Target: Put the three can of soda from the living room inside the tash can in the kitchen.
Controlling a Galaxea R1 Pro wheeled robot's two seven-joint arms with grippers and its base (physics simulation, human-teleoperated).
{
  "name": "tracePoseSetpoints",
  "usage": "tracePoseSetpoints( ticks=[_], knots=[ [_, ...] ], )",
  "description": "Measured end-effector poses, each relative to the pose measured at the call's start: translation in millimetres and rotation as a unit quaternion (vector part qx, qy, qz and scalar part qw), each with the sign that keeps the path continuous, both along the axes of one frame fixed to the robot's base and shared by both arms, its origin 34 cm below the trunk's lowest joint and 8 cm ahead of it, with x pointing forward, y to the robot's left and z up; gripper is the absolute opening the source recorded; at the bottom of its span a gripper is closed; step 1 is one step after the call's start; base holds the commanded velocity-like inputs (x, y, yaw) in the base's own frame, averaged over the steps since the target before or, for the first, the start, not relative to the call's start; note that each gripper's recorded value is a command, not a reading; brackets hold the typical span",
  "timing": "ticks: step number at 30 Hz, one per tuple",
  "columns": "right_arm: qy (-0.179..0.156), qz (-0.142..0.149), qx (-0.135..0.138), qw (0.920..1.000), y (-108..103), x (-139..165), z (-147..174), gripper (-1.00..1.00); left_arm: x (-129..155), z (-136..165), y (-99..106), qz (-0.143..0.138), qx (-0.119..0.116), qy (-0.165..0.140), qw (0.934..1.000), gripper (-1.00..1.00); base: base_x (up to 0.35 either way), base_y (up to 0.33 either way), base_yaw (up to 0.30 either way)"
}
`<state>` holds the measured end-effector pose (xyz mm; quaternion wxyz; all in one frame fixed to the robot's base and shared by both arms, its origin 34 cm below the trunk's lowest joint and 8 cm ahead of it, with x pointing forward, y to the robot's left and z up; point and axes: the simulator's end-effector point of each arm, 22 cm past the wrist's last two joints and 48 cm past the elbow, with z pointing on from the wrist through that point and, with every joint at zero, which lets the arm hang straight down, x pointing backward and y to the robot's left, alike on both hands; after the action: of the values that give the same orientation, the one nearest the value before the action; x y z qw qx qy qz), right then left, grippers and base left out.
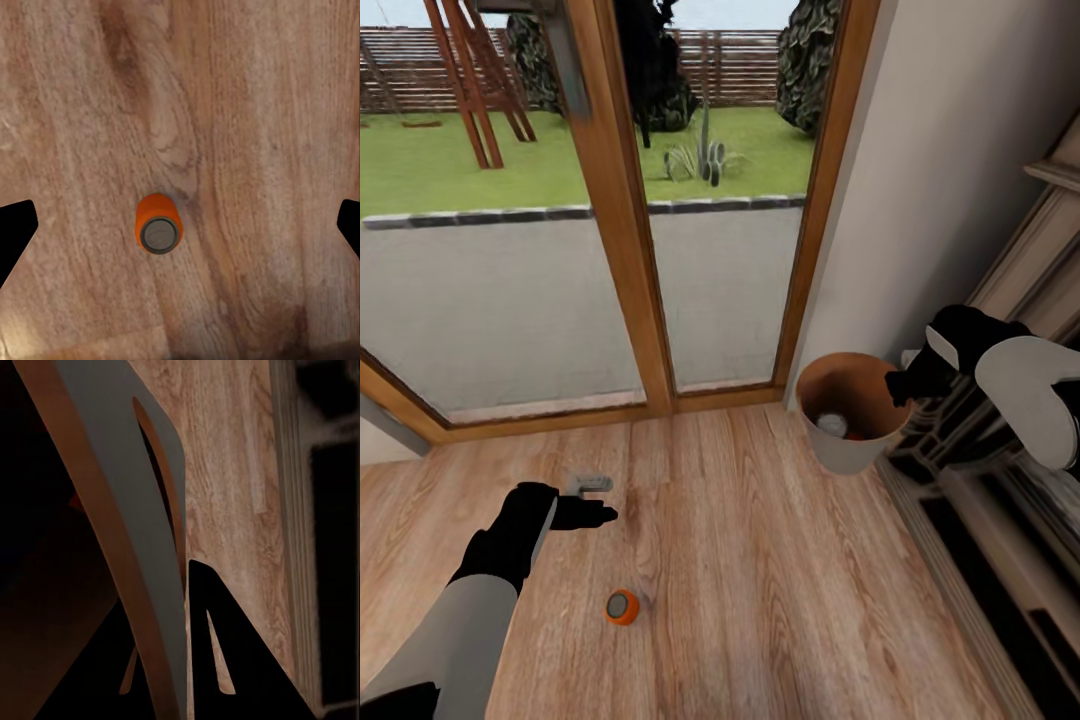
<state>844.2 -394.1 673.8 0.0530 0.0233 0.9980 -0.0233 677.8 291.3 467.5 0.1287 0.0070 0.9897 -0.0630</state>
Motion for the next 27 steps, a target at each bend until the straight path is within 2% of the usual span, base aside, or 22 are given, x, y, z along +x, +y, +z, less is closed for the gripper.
tracePoseSetpoints(
  ticks=[5, 12, 17, 19, 24, 27],
  knots=[
    [0.002, 0.004, -0.011, 0.9999, -5, -2, -9, -1.0, -4, -12, 0, 0.0, 0.002, 0.004, 1.0, 1.0, 0.0, 0.0, 0.0],
    [0.005, 0.006, -0.015, 0.9999, -7, -5, -23, -1.0, -31, -48, -2, 0.004, 0.004, 0.044, 0.999, 1.0, 0.0, 0.0, 0.0],
    [0.015, 0.023, -0.058, 0.9979, -24, -10, -32, -1.0, -35, -60, -3, 0.004, 0.003, 0.048, 0.9989, 1.0, 0.0, 0.0, 0.0],
    [0.017, 0.025, -0.066, 0.9974, -28, -11, -37, -1.0, -36, -65, -3, 0.005, 0.003, 0.049, 0.9988, 1.0, 0.0, 0.0, 0.0],
    [0.016, 0.017, -0.043, 0.9988, -18, -12, -53, -1.0, -39, -79, -3, 0.005, 0.003, 0.051, 0.9987, 1.0, 0.0, 0.0, 0.0],
    [0.018, 0.017, -0.041, 0.9988, -18, -13, -63, -1.0, -42, -88, -3, 0.005, 0.002, 0.053, 0.9986, 1.0, 0.0, 0.0, 0.0]
  ],
)
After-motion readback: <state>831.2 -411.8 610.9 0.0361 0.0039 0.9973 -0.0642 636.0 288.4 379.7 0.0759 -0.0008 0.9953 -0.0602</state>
